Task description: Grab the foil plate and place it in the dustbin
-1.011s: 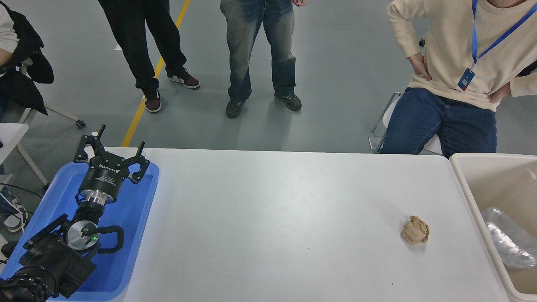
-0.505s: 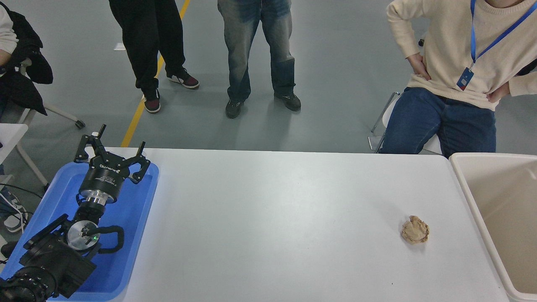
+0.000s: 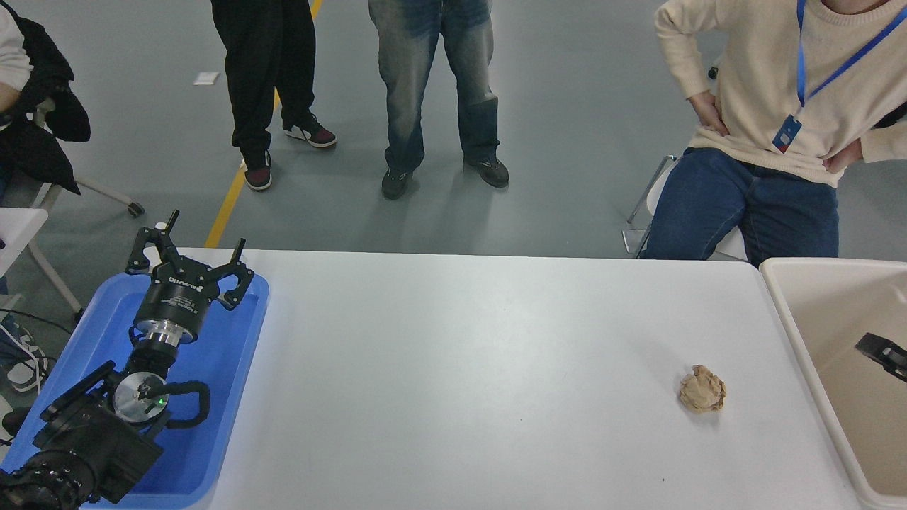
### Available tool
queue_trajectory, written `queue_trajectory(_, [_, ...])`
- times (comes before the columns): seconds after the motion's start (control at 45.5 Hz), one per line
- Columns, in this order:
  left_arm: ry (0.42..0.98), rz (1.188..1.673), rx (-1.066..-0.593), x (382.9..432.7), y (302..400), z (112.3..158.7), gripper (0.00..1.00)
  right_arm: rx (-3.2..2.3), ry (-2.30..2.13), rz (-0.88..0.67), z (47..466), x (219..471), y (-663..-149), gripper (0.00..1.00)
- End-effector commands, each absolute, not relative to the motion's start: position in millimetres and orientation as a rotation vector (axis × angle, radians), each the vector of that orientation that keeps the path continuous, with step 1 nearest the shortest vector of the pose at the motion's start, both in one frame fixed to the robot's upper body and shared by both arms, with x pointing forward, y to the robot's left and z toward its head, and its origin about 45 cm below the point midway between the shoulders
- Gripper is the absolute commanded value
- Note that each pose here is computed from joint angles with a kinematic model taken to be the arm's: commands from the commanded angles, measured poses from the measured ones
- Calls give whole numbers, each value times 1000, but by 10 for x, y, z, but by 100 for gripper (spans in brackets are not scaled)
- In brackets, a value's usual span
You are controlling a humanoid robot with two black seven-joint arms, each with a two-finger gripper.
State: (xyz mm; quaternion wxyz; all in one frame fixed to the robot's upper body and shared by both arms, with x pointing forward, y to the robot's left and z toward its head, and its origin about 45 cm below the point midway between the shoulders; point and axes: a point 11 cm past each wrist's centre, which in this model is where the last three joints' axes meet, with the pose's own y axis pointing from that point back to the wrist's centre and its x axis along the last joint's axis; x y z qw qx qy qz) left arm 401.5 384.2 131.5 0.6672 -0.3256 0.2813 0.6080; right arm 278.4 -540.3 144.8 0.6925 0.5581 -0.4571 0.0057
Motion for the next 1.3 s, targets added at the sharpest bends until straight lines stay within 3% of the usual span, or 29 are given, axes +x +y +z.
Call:
queue_trajectory(0.0, [636,1371,-735,4015,3836,1313,100,1333,-882,56,1778,2781,-5037,100])
queue_trajectory(0.176, [635,1372,-734,4015,3844,1315,100,1403,-755,88,2165,2826,-4693,100])
queue_trajectory(0.44, [635,1370,-735,4017,3840,1318,100,1358,-232,10,3258,3077,-4074,100])
queue_trajectory(0.615, [635,1372,-734,4015,3844,1316,100,1392,-135,13,3757,3140,-3723,100])
queue_trajectory(1.033, [636,1371,-733,4015,3842,1314,100,1360,-161,209,4391,3376,-3002,100])
queue_trajectory(1.275, [636,1373,-732,4015,3843,1313,100,1336,-136,247,4430,3397,-2863,100])
